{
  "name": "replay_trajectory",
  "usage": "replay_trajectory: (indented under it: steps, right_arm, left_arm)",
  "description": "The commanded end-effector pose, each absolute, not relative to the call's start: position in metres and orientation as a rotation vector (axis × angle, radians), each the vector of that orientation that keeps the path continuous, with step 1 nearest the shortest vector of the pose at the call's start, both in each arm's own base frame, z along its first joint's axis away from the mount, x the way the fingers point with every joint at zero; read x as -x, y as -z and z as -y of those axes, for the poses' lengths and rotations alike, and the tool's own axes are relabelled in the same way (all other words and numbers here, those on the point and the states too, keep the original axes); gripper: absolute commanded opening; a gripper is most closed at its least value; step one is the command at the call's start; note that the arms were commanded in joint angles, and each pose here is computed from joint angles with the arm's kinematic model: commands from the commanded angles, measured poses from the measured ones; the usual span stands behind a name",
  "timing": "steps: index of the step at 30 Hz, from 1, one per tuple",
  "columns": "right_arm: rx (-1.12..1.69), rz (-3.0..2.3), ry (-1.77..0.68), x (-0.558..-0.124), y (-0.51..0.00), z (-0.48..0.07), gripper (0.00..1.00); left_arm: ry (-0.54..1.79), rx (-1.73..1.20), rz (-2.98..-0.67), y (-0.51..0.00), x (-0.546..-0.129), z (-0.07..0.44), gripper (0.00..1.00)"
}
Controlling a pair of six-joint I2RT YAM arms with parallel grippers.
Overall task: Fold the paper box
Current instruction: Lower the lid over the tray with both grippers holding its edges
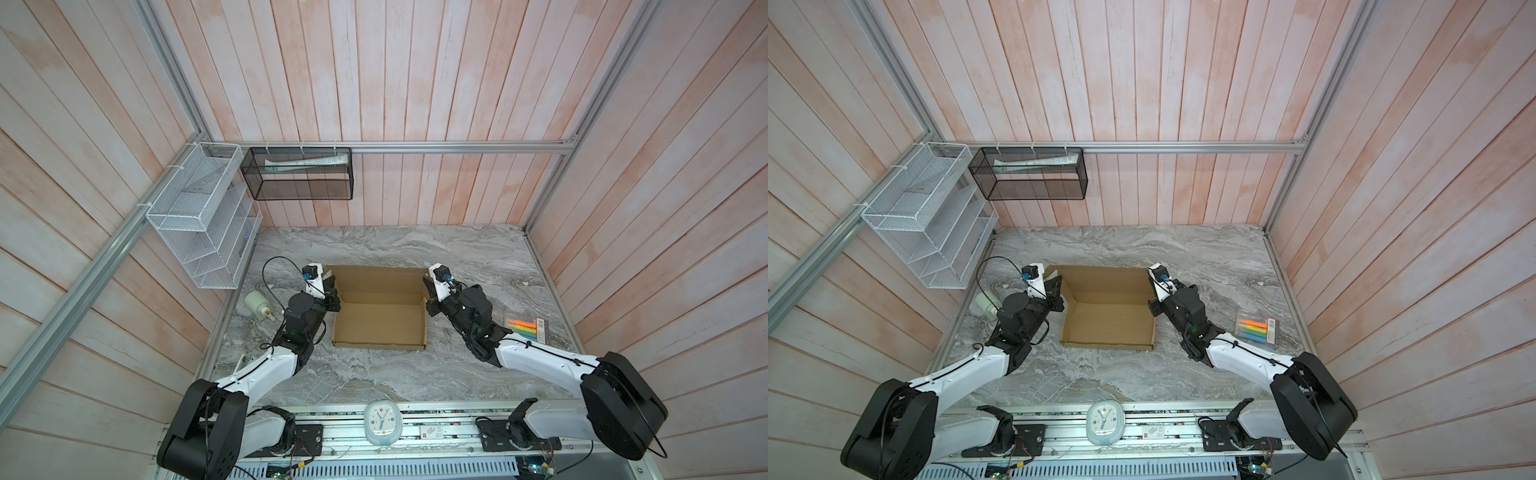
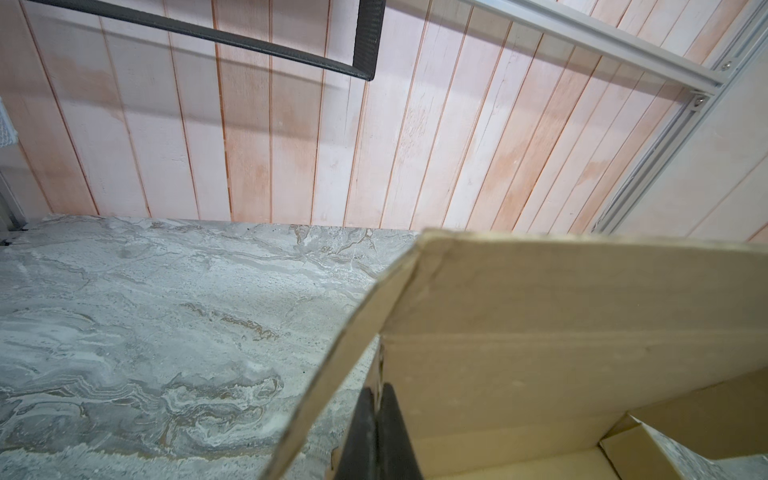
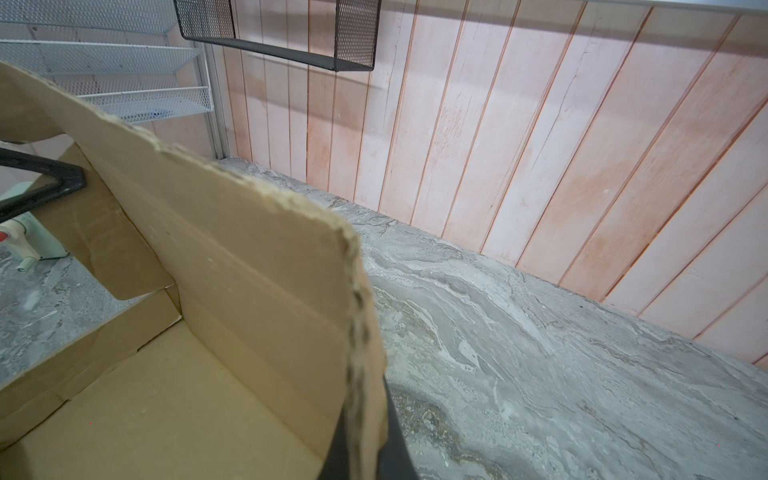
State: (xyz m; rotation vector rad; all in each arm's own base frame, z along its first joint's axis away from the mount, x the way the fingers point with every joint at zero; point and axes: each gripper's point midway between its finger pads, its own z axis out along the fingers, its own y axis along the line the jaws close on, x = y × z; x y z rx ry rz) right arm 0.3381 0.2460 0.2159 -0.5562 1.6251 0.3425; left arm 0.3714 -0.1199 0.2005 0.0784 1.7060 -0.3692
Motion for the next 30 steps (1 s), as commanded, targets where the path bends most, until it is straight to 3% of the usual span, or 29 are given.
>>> replay_trajectory:
  steps: [1,10,24,30]
  right_arm:
    - [0.603,-1.570,-0.405,-0.329,-0.221,-0.262,0.02]
    - [0.596,-1.585,-0.434,-0.328,-0.220,-0.265,0.06]
    - [0.567,-1.618,-0.463,-0.324,-0.223,-0.261,0.28]
    - [0.525,-1.658,-0.495,-0.324,-0.216,-0.260,0.31]
  left_arm:
    - [0.425,-0.142,-1.662,-0.209,-0.362,0.136,0.00]
    - [0.420,-0.140,-1.666,-0.203,-0.357,0.136,0.00]
    - [0.370,-0.117,-1.657,-0.199,-0.349,0.129,0.00]
    - [0.347,-0.118,-1.657,-0.197,-0.347,0.128,0.00]
